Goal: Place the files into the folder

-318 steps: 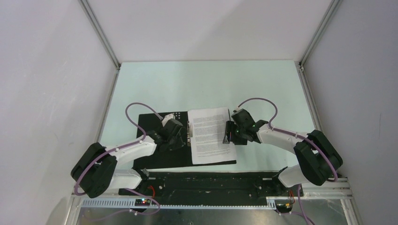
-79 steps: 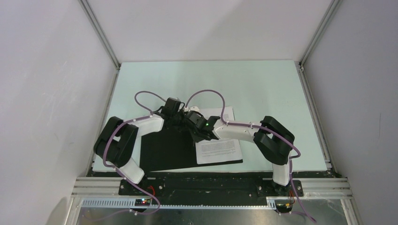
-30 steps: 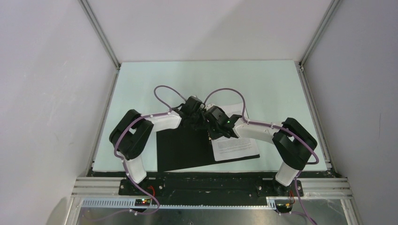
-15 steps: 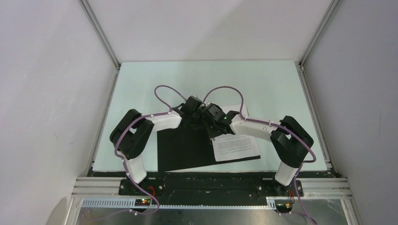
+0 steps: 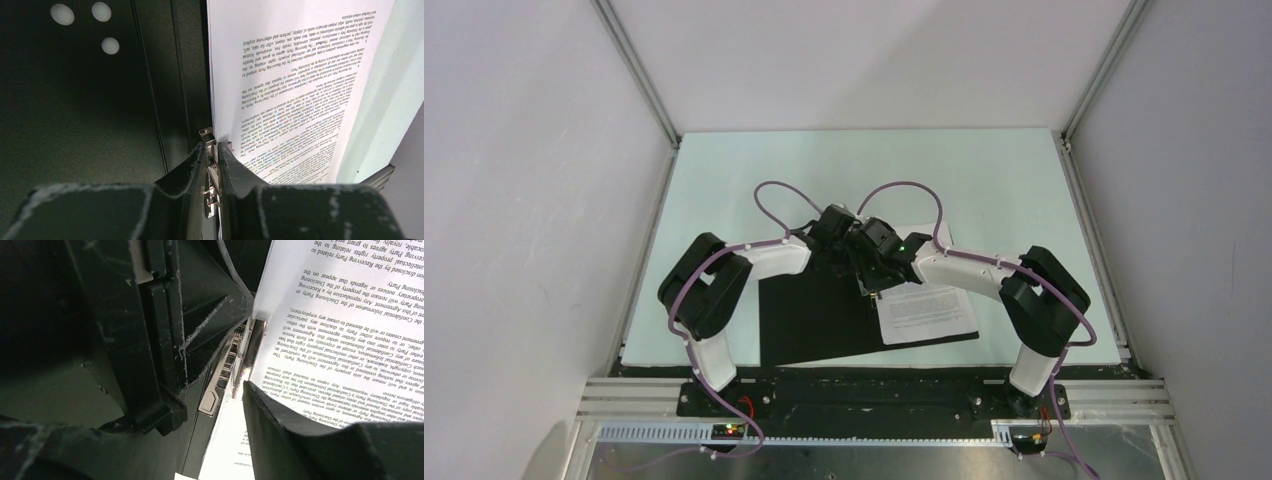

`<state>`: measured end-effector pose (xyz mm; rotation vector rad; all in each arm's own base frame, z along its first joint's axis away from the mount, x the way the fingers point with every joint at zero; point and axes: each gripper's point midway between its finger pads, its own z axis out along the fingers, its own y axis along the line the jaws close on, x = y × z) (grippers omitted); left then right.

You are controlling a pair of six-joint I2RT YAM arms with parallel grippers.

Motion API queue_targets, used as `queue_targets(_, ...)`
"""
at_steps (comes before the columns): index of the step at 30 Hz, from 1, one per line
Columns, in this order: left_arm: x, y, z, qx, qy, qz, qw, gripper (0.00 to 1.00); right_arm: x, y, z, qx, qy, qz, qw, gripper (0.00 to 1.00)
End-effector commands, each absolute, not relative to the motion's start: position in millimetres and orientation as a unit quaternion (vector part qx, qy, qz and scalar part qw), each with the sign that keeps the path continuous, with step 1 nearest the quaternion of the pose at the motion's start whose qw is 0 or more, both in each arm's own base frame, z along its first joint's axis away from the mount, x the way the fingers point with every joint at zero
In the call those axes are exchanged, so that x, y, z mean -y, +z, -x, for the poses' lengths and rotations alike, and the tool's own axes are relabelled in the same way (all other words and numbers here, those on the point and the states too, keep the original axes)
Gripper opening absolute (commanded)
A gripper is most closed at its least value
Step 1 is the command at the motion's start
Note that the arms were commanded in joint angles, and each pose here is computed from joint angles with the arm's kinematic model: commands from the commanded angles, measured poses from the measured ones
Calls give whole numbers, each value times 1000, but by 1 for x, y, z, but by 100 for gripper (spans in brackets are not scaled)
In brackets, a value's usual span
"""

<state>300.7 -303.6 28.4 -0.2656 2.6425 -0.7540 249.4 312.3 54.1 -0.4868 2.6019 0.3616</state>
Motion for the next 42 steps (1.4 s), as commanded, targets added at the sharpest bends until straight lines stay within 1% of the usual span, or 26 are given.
queue_targets(1, 312, 35, -298, -938, -280, 71, 193, 19, -333, 88, -259, -932, 167, 177, 270, 52)
queue_targets(5, 312, 36, -299, -937, -281, 70, 193, 19, -332, 95, -257, -931, 169, 175, 274, 53)
queue_targets(11, 313, 41, -301, -936, -284, 67, 199, 23, -326, 104, -253, -933, 164, 159, 276, 54)
queue_targets(18, 314, 46, -305, -933, -287, 65, 206, 24, -312, 126, -253, -932, 154, 135, 299, 55)
queue_targets(23, 310, 46, -307, -933, -285, 74, 207, 24, -296, 138, -261, -928, 129, 126, 327, 55)
queue_targets(26, 307, 46, -310, -932, -284, 78, 209, 24, -293, 144, -268, -929, 132, 117, 326, 54)
queue_targets(29, 303, 47, -312, -932, -284, 83, 210, 24, -295, 145, -276, -939, 130, 109, 300, 51)
queue_targets(34, 295, 49, -316, -931, -283, 89, 214, 24, -308, 143, -279, -945, 134, 95, 283, 48)
queue_targets(42, 292, 49, -316, -930, -285, 95, 211, 23, -311, 115, -271, -962, 107, 72, 239, 38)
